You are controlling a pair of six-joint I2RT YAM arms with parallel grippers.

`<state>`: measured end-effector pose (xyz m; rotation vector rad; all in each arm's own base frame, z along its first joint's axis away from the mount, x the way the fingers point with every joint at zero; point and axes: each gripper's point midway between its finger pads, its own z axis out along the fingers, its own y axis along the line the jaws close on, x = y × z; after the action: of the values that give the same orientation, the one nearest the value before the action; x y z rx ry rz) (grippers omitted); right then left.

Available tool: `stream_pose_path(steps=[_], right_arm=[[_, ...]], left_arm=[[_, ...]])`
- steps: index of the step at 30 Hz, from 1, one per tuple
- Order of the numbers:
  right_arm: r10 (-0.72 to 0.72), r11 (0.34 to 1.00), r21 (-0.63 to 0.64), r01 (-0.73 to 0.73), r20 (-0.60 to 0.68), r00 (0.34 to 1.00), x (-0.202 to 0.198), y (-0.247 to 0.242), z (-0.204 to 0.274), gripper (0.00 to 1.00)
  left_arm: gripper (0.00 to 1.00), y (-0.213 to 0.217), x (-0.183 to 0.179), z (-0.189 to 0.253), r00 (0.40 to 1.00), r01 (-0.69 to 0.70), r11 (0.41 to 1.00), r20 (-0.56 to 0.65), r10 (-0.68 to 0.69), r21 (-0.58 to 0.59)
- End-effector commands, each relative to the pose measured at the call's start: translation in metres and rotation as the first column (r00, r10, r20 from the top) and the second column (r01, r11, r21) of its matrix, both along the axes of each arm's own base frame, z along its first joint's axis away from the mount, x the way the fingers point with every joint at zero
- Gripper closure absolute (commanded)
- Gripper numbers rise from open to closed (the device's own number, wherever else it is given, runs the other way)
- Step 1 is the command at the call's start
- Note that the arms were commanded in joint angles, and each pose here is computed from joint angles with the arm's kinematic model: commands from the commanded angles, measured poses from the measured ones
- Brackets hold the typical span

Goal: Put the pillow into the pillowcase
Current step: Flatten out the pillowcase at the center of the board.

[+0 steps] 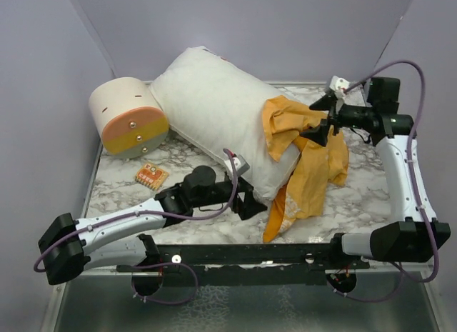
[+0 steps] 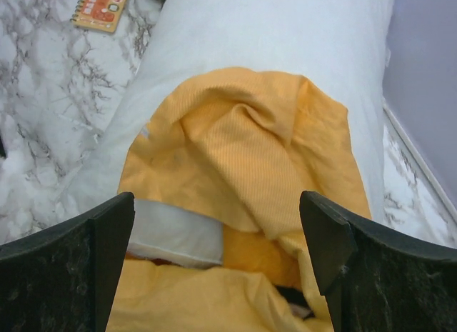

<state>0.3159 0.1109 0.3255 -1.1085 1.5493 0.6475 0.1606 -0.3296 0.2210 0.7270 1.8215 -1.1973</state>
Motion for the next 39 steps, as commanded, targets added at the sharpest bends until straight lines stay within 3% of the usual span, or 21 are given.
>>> stream_pose_path(steps=[1,4,7,11,12,13,14,15,17,20,22,25,27,28,30,33,36,39], right_arm=[[-0.019,0.990,-0.137,0.035,0.120,0.993,0.045,0.024,-0.005,0.02],[0.038,0.976,-0.219,-0.007,0.135,0.990,0.055,0.055,-0.026,0.02],[0.014,0.953,-0.301,0.024,0.124,0.992,0.071,0.072,-0.054,0.05],[-0.102,0.944,-0.306,0.122,0.083,0.991,0.095,0.074,-0.071,0.21],[-0.138,0.941,-0.300,0.157,0.083,0.987,0.101,0.072,-0.072,0.33],[-0.180,0.935,-0.293,0.198,0.087,0.980,0.107,0.069,-0.070,0.53],[-0.245,0.925,-0.275,0.263,0.099,0.964,0.114,0.063,-0.062,0.79],[-0.331,0.899,-0.252,0.360,0.149,0.932,0.125,0.052,-0.048,0.96],[-0.446,0.861,-0.171,0.480,0.201,0.872,0.133,0.025,-0.019,0.99],[-0.649,0.741,-0.005,0.672,0.251,0.718,0.151,-0.050,0.032,0.99],[-0.788,0.587,0.066,0.807,0.276,0.550,0.158,-0.120,0.049,0.99],[-0.904,0.329,0.068,0.942,0.313,0.293,0.152,-0.218,0.041,0.99],[-0.930,0.236,0.016,0.972,0.293,0.221,0.138,-0.260,0.006,0.99],[-0.935,0.230,-0.011,0.973,0.274,0.224,0.130,-0.270,-0.010,0.95],[-0.934,0.285,-0.074,0.956,0.202,0.294,0.118,-0.269,-0.044,0.65],[-0.878,0.450,-0.145,0.881,0.110,0.467,0.100,-0.236,-0.078,0.28],[-0.794,0.595,-0.145,0.791,0.050,0.606,0.081,-0.199,-0.085,0.14],[-0.689,0.720,-0.105,0.686,0.012,0.725,0.065,-0.166,-0.077,0.12]], left_arm=[[0.08,-0.037,-0.027,0.004,0.983,0.007,0.998,0.184,0.003,-0.056],[0.07,-0.049,-0.031,-0.018,0.971,-0.020,0.999,0.237,0.029,-0.038],[0.07,-0.064,-0.028,-0.042,0.978,-0.047,0.998,0.204,0.053,-0.035],[0.08,-0.087,-0.024,-0.080,0.991,-0.092,0.996,0.099,0.091,0.002],[0.08,-0.091,-0.023,-0.088,0.992,-0.102,0.995,0.078,0.101,0.009],[0.08,-0.095,-0.023,-0.096,0.992,-0.111,0.994,0.058,0.110,0.017],[0.09,-0.098,-0.023,-0.102,0.993,-0.113,0.993,0.045,0.112,0.021],[0.09,-0.100,-0.023,-0.108,0.993,-0.117,0.993,0.035,0.116,0.028],[0.09,-0.102,-0.021,-0.112,0.992,-0.128,0.991,0.024,0.127,0.028],[0.09,-0.106,-0.020,-0.113,0.992,-0.123,0.992,0.036,0.121,0.042],[0.10,-0.108,-0.019,-0.113,0.992,-0.117,0.991,0.050,0.114,0.061],[0.09,-0.111,-0.017,-0.116,0.992,-0.115,0.988,0.057,0.110,0.101],[0.09,-0.114,-0.017,-0.118,0.993,-0.114,0.986,0.048,0.108,0.124],[0.10,-0.115,-0.017,-0.120,0.993,-0.114,0.984,0.041,0.109,0.137],[0.10,-0.114,-0.017,-0.125,0.993,-0.118,0.978,0.026,0.115,0.169],[0.11,-0.112,-0.018,-0.129,0.994,-0.113,0.968,0.033,0.108,0.223],[0.11,-0.108,-0.019,-0.124,0.990,-0.120,0.948,0.102,0.094,0.295],[0.12,-0.106,-0.020,-0.111,0.985,-0.109,0.938,0.162,0.058,0.330]])
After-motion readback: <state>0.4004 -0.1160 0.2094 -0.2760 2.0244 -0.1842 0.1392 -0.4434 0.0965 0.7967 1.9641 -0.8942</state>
